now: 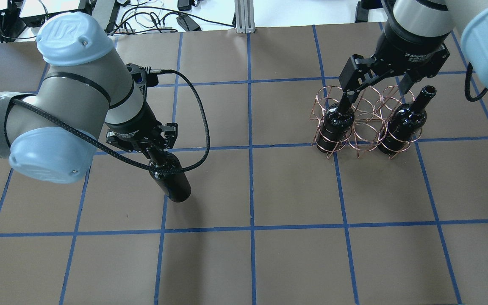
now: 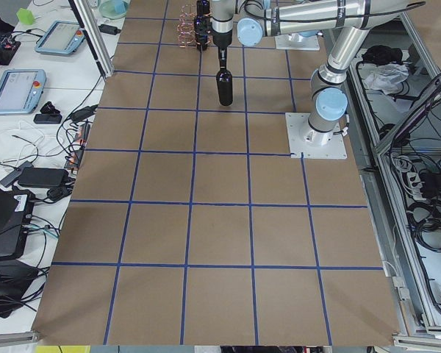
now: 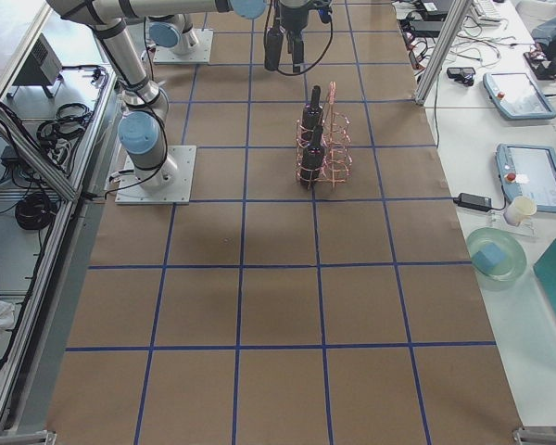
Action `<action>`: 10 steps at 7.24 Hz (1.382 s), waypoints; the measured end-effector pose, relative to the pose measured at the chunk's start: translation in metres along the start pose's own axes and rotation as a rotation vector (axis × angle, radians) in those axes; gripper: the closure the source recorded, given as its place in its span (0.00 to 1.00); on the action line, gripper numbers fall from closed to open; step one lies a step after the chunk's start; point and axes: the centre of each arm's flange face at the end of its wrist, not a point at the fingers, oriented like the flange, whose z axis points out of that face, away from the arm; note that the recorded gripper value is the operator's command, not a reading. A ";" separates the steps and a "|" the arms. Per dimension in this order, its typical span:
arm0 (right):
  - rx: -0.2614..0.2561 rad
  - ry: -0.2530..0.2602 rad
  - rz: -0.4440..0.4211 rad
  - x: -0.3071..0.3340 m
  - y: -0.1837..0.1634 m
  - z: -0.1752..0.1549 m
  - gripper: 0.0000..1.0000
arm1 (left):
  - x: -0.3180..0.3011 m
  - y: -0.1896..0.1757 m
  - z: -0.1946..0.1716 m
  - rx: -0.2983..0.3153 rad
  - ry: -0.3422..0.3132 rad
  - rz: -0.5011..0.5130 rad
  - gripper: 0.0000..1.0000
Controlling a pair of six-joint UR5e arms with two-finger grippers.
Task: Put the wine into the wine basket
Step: 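Stand the bottle upright on the table and open the left gripper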
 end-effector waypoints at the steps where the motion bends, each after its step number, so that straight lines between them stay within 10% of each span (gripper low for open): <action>1: -0.002 0.000 0.000 -0.001 0.000 0.000 0.00 | 0.000 0.001 0.004 -0.014 -0.002 0.000 1.00; 3: -0.002 0.001 -0.002 -0.001 0.001 -0.001 0.00 | 0.001 -0.001 0.011 -0.030 -0.005 -0.001 0.68; 4: -0.001 0.003 -0.002 -0.001 0.002 -0.001 0.00 | 0.001 -0.001 0.012 -0.034 -0.005 -0.004 0.01; 10: 0.007 -0.003 0.026 -0.007 0.005 -0.005 0.00 | -0.003 -0.013 -0.051 -0.019 -0.004 -0.005 0.00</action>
